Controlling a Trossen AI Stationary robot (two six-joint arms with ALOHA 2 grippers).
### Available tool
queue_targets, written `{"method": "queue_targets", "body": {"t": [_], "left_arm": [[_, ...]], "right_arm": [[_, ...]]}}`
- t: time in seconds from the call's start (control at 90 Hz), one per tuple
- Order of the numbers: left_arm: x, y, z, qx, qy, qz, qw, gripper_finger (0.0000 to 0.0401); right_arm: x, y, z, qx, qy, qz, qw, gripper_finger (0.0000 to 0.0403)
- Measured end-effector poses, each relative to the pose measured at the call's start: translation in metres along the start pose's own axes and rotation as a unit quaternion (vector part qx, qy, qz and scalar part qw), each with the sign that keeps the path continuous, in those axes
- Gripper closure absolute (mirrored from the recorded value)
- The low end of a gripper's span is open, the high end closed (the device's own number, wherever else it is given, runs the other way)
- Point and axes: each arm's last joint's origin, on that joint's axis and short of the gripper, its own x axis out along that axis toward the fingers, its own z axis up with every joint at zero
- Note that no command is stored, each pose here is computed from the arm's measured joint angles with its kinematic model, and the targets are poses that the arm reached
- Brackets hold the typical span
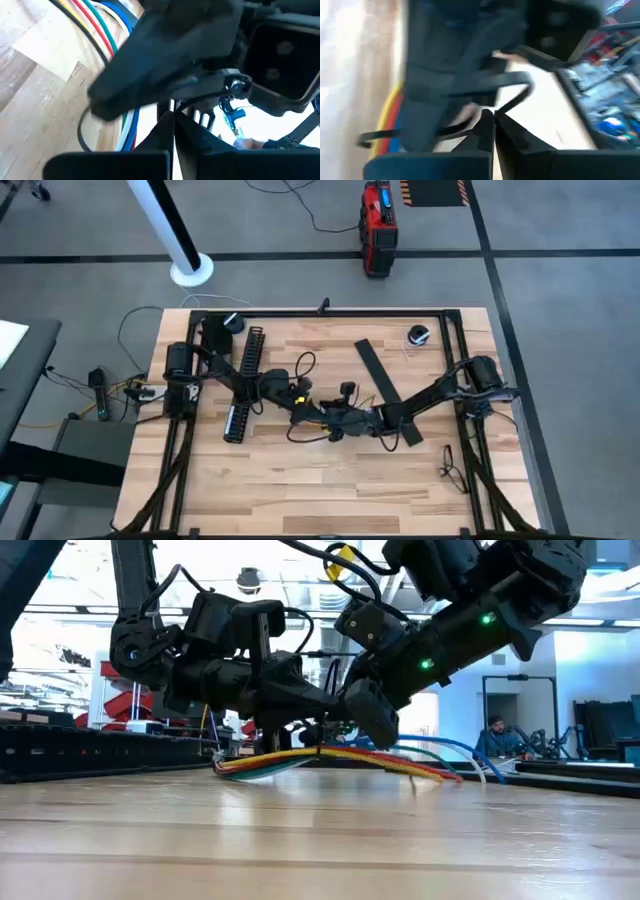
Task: Ziptie cables
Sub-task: Wrap the black zip tie on the cable
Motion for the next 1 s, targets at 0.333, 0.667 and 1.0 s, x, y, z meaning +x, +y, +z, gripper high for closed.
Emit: {"method": "queue_targets", "body": {"t": [0.333,0.667,1.0], "left_arm": [[0.0021,-0.003,-0.0037,0.009,0.008,-0.006,1.0,0.0401],[0.0023,-0.0033,-0.0041,0.009,0.009,-0.007,1.0,0.0401],[0.0022,-0.0031,-0.0039,0.009,0.007,-0.005,1.0,0.0401]], "right_arm": [[-0.0027,0.0023,0.0031,-0.008,-0.012,0.004,1.0,0.0346],[-0.0026,0.0026,0.0022,-0.008,-0.009,0.006,1.0,0.0311],[0.003,-0.0016,-0.0055,0.02,0.02,0.006,1.0,0.035]]}}
